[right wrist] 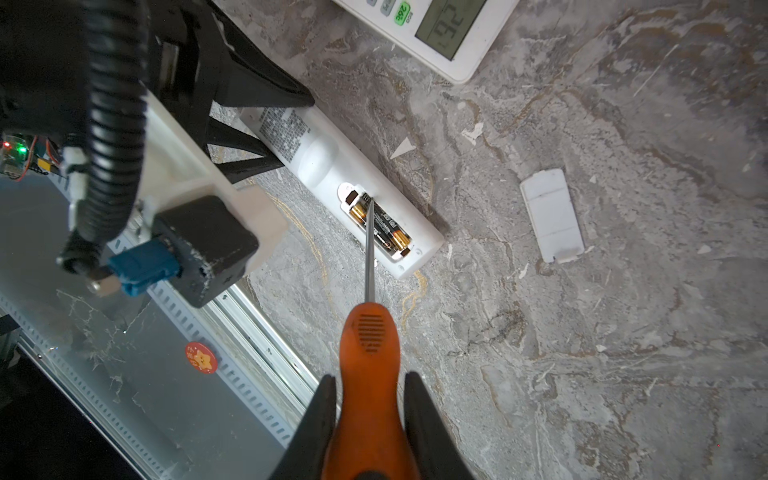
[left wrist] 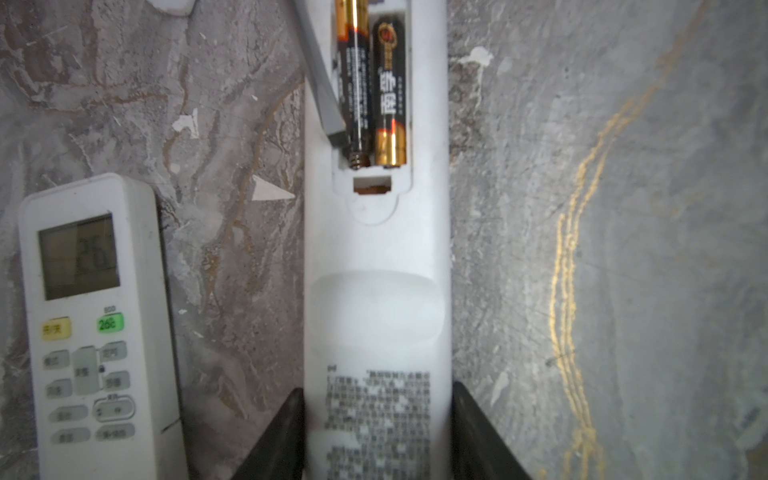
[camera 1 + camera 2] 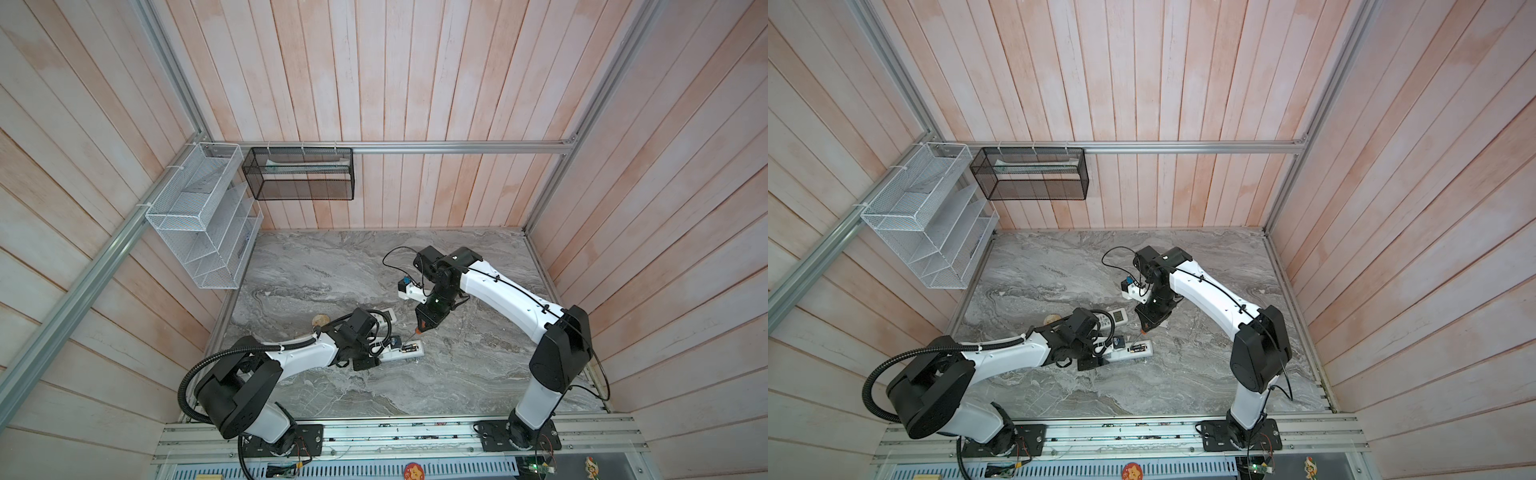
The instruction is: Unload the batteries from the remote control
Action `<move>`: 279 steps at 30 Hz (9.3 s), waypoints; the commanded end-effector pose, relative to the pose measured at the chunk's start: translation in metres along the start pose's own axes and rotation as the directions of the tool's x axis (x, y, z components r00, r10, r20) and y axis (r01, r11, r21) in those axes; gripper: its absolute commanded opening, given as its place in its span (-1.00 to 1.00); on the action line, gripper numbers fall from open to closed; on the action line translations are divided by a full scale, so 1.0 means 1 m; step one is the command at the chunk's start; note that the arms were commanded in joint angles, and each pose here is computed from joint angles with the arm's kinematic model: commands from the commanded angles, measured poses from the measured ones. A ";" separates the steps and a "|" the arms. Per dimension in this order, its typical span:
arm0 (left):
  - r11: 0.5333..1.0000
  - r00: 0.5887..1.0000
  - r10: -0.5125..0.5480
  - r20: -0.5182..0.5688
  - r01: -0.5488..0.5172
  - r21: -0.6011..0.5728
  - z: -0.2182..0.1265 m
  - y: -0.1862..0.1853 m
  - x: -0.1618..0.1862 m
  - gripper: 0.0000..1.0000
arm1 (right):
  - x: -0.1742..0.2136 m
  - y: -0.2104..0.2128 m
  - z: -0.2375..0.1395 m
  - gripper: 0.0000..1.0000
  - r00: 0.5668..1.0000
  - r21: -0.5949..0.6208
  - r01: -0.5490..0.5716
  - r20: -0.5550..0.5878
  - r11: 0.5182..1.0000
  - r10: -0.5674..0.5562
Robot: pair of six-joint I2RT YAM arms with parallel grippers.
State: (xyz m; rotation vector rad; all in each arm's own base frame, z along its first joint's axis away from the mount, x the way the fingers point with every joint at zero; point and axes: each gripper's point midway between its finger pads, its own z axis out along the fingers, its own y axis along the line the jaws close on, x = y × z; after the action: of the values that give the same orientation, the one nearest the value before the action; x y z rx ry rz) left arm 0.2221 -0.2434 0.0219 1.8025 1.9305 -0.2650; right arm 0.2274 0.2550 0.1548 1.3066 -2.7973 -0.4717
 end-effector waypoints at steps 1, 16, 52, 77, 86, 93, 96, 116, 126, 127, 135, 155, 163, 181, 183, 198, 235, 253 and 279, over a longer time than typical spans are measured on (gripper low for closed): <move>0.999 0.979 -0.015 -0.205 0.022 0.032 0.002 -0.014 0.053 -0.57 | 0.001 0.004 0.018 -1.00 0.999 -0.001 0.037 -0.031 0.999 -0.037; 1.000 0.972 -0.025 -0.232 0.028 0.010 -0.002 -0.008 0.058 -0.57 | 0.015 -0.019 -0.011 -1.00 1.000 0.151 0.022 -0.011 0.988 -0.020; 0.969 0.966 -0.085 -0.244 0.136 0.205 -0.015 -0.017 0.041 -0.62 | -0.008 0.006 -0.003 -1.00 0.997 0.015 0.072 0.026 0.997 -0.072; 0.977 0.966 -0.086 -0.245 0.130 0.168 -0.017 -0.007 0.040 -0.62 | -0.006 0.013 0.022 -1.00 0.996 -0.044 0.084 -0.022 0.995 -0.085; 0.979 0.966 -0.085 -0.244 0.127 0.162 -0.019 -0.004 0.038 -0.63 | 0.000 0.022 0.032 -1.00 0.993 -0.059 0.099 -0.059 0.993 -0.102; 0.978 0.965 -0.086 -0.246 0.129 0.165 -0.023 -0.005 0.037 -0.63 | 0.004 -0.003 0.015 -1.00 0.996 0.070 0.068 -0.062 0.995 -0.064; 0.977 0.966 -0.086 -0.244 0.129 0.170 -0.024 -0.005 0.037 -0.63 | -0.005 -0.016 -0.001 -1.00 0.998 0.137 0.055 -0.034 0.989 -0.051; 0.764 0.927 -0.362 -0.097 0.355 0.539 -0.046 -0.030 -0.029 -0.64 | -0.038 -0.016 -0.060 -1.00 0.985 0.145 -0.011 0.175 0.989 -0.015; 0.329 0.690 -0.660 -0.298 0.621 0.711 -0.038 -0.046 -0.056 -0.74 | -0.029 -0.025 -0.065 -1.00 0.977 0.116 -0.052 0.214 0.992 0.026; 0.282 0.659 -0.683 -0.315 0.635 0.719 -0.037 -0.044 -0.059 -0.75 | -0.029 -0.026 -0.065 -1.00 0.976 0.115 -0.053 0.217 0.992 0.027; -0.036 0.398 -0.790 -0.466 0.729 0.683 -0.029 -0.017 -0.064 -0.77 | -0.024 -0.032 -0.063 -1.00 0.973 0.101 -0.053 0.227 0.993 0.029; -0.229 0.329 -0.816 -0.475 0.570 0.789 -0.062 0.004 -0.091 -0.77 | -0.013 -0.046 -0.056 -1.00 0.969 0.090 -0.057 0.245 0.994 0.033; -0.270 0.280 -0.796 -0.537 0.630 0.728 -0.041 -0.010 -0.074 -0.80 | -0.003 -0.050 -0.057 -1.00 0.967 0.098 -0.074 0.250 0.992 0.047; 0.516 0.614 -0.722 -0.319 0.785 0.343 -0.034 0.035 -0.029 -0.91 | -0.020 -0.054 -0.103 -1.00 0.880 0.063 -0.168 0.459 0.984 0.121; 0.677 0.693 -0.654 -0.303 0.715 0.174 -0.030 0.047 -0.014 -0.94 | -0.017 -0.057 -0.110 -1.00 0.859 0.047 -0.211 0.486 0.976 0.162; 0.983 0.989 0.139 -0.049 -0.144 -0.115 -0.041 0.029 -0.034 -0.96 | 0.037 -0.026 -0.108 -1.00 0.889 0.128 0.091 0.436 0.988 -0.138; 0.997 0.993 0.061 -0.097 -0.056 0.057 -0.038 -0.027 0.013 -1.00 | 0.005 0.018 -0.054 -1.00 0.949 -0.129 -0.174 0.242 0.976 0.202; 0.999 0.994 -0.006 -0.107 0.002 -0.040 -0.037 -0.021 0.006 -1.00 | 0.102 0.078 -0.019 -1.00 0.595 -0.341 -0.778 -0.134 0.527 0.792; 0.998 0.992 -0.022 -0.125 0.015 -0.055 -0.034 -0.021 0.009 -1.00 | 0.078 0.038 -0.004 -1.00 0.475 -0.436 -0.809 -0.086 0.395 0.876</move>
State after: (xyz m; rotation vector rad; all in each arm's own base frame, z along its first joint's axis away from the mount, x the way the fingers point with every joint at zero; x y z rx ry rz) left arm 0.1893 -0.2181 0.0388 1.8347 2.0363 -0.1151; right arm 0.1503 0.2200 0.1658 -0.3777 -2.7389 -1.0272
